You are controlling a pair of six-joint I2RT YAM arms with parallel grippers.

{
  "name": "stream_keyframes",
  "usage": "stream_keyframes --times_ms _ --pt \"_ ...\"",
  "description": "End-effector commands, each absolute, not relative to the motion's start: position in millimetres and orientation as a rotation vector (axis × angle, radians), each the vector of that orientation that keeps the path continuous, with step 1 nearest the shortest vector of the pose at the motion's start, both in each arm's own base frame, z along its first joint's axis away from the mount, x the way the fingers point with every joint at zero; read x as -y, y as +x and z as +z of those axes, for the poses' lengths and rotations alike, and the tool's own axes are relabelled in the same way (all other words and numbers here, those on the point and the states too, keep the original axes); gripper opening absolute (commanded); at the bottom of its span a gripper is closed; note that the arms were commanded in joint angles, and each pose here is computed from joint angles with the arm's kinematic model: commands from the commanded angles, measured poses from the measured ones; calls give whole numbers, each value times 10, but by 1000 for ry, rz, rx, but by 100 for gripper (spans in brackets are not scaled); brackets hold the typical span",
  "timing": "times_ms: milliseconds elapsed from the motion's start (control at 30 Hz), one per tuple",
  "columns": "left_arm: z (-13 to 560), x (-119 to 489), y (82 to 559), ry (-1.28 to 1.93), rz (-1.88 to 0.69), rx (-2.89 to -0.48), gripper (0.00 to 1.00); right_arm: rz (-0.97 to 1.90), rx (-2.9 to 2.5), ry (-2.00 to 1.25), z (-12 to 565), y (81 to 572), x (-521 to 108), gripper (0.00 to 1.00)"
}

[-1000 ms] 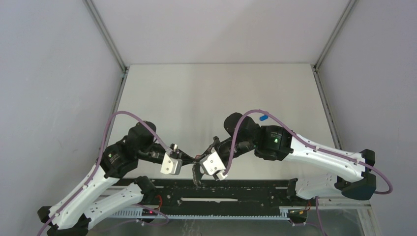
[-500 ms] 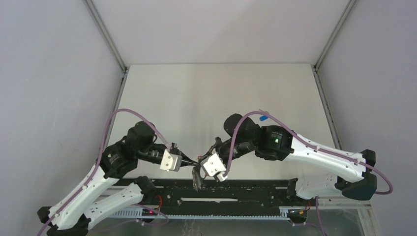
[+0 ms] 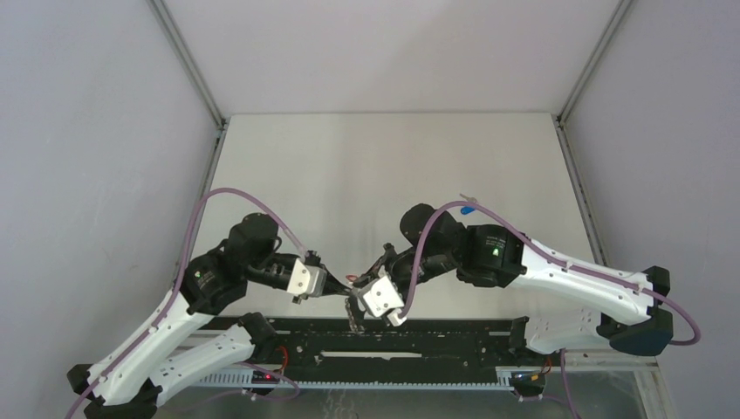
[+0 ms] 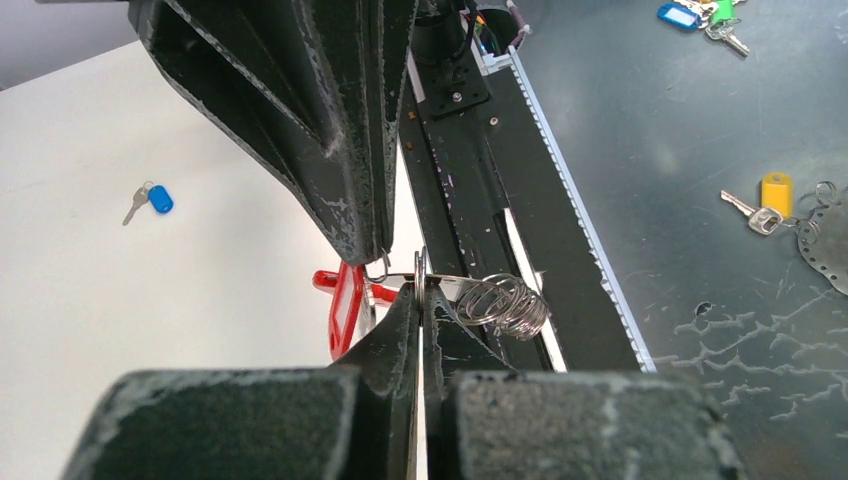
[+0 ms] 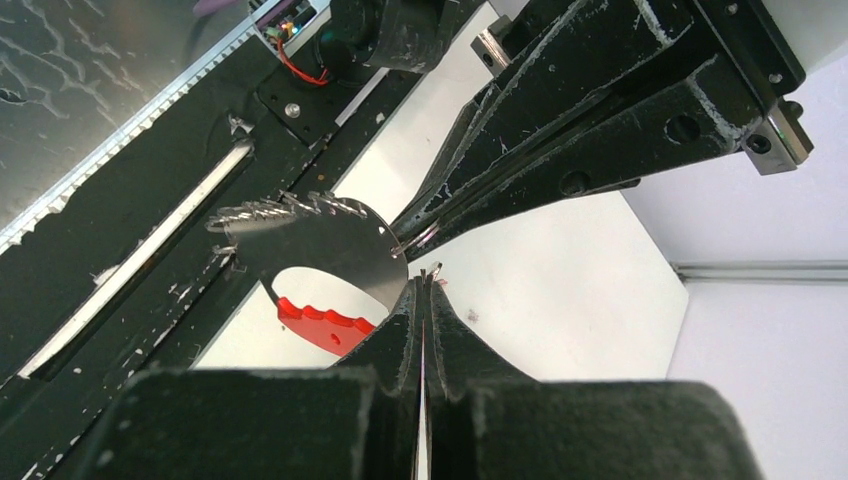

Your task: Put the keys on the keyring

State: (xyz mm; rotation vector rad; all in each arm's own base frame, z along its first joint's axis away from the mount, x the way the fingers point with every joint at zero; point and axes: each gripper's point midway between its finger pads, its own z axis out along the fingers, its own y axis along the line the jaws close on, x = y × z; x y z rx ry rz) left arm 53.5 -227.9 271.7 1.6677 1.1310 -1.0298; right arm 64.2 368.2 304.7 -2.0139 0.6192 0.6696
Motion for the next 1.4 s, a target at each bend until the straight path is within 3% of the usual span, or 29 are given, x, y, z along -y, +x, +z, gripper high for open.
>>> stream_keyframes --times_ms 0,1367 --pt "2953 2316 504 1638 -1043 -1057 0 638 -577 -1969 3252 632 -3633 0" --pt "2988 2364 547 1566 -1118 -1166 0 631 -526 -1982 3266 544 -3606 0"
